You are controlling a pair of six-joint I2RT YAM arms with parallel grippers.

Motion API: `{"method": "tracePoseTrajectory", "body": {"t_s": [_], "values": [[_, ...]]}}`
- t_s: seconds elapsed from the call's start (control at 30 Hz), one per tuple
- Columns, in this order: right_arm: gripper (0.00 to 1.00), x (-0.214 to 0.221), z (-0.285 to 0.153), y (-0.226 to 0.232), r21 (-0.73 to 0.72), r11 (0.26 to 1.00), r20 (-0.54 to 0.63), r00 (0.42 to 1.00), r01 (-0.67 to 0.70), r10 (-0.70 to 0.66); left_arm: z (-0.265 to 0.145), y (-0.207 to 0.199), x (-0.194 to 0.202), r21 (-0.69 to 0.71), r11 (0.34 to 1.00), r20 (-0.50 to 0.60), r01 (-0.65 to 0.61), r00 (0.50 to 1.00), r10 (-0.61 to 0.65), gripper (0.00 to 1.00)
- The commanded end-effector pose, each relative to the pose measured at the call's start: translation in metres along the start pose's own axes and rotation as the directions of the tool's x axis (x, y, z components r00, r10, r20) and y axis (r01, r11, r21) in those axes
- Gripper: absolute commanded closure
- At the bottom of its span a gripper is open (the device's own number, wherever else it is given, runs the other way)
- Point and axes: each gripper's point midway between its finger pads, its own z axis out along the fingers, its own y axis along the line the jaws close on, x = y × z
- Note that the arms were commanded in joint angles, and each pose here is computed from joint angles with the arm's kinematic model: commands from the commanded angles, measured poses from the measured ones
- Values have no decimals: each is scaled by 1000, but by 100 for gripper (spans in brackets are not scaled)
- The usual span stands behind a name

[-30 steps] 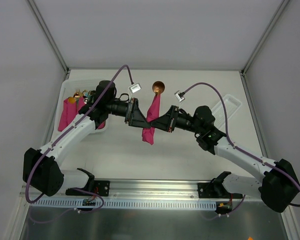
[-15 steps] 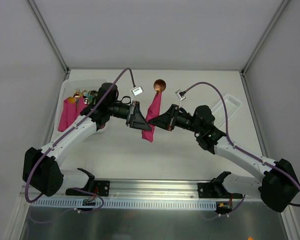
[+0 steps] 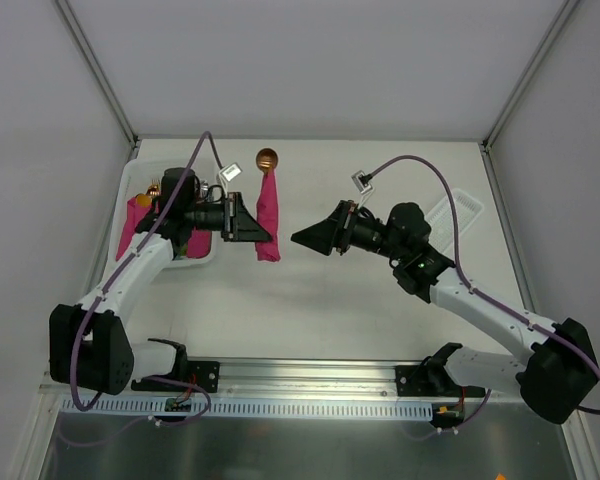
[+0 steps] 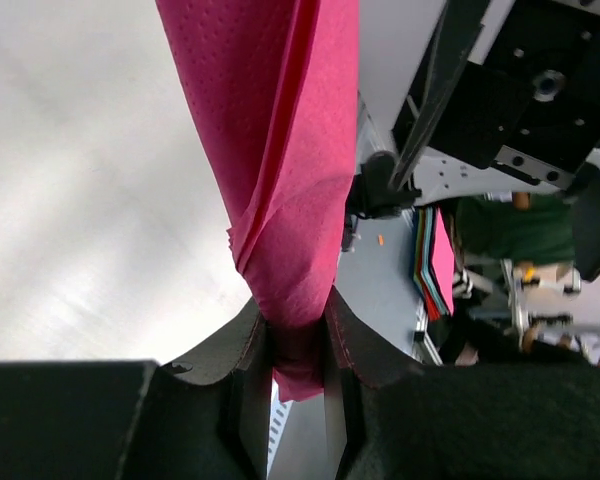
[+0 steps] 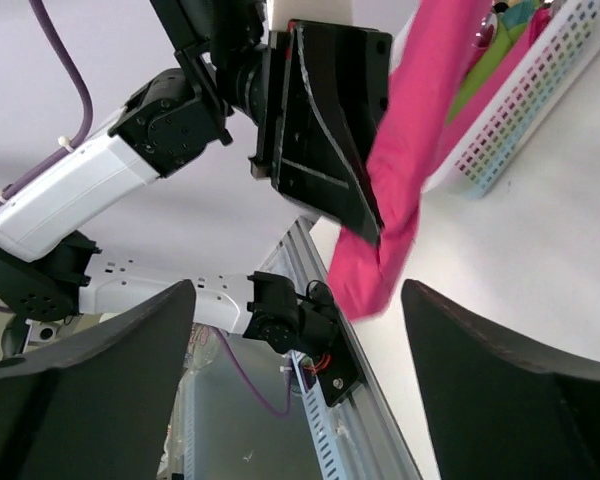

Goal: Place the utensils on the paper napkin and roll it up

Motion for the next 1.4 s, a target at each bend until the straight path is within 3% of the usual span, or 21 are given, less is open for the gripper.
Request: {"method": "tracePoseTrajectory", "body": {"t_s": [0.0, 0.2, 0.23, 0.3, 0.47, 0.8, 1.37], "values": [[10, -18, -9, 2, 33, 998, 40, 998, 51, -52, -30, 2, -9, -46, 998, 79, -34, 996, 37, 100], [2, -4, -24, -21, 115, 992, 4, 999, 46, -47, -82, 52, -16, -255, 966, 109, -35, 992, 64, 100], [2, -1, -27, -23, 121, 992, -4, 999, 47, -47, -98, 66, -12, -321, 946, 124, 41, 992, -1, 100], [1, 5, -31, -28, 143, 989, -23, 999, 43, -40, -116, 86, -20, -398, 917, 95, -2, 995, 43, 100], [2, 15, -35, -37, 166, 985, -48, 998, 37, -29, -164, 125, -28, -568, 822, 66, 36, 998, 2, 100], [2, 24, -33, -46, 177, 984, -77, 997, 15, -2, -190, 171, -22, -609, 793, -65, 14, 996, -68, 100], [3, 31, -32, -52, 185, 983, -100, 995, -9, 27, -200, 211, -5, -611, 785, -86, 103, 977, -194, 100]]}}
